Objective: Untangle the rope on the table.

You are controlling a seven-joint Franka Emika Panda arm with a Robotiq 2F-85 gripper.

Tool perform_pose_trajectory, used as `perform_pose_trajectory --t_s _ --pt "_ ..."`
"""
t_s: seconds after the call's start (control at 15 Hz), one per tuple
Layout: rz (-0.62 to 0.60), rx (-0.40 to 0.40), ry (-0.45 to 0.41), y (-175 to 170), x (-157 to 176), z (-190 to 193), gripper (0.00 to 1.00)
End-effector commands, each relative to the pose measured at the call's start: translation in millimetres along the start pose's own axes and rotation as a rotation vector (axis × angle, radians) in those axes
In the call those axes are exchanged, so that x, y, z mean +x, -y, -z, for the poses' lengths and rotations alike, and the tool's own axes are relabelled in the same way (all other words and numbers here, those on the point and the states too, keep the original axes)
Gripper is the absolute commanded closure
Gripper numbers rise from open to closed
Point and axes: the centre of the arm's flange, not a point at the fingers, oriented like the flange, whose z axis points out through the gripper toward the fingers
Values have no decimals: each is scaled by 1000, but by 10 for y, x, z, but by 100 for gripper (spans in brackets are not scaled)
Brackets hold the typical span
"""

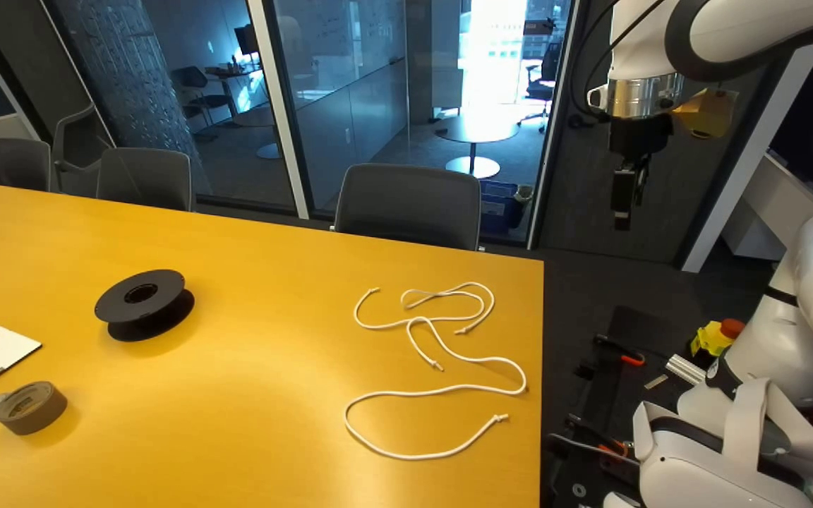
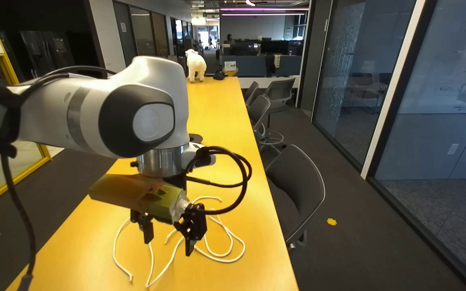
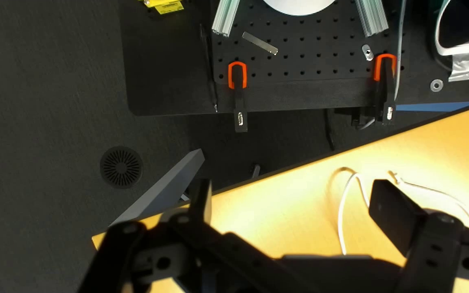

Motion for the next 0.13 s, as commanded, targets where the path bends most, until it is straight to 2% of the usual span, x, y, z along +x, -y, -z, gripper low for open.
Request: perform_pose_trajectory --t_s 0.0,0.07 --pt "0 0 0 0 0 0 0" --pt "0 0 0 0 0 0 0"
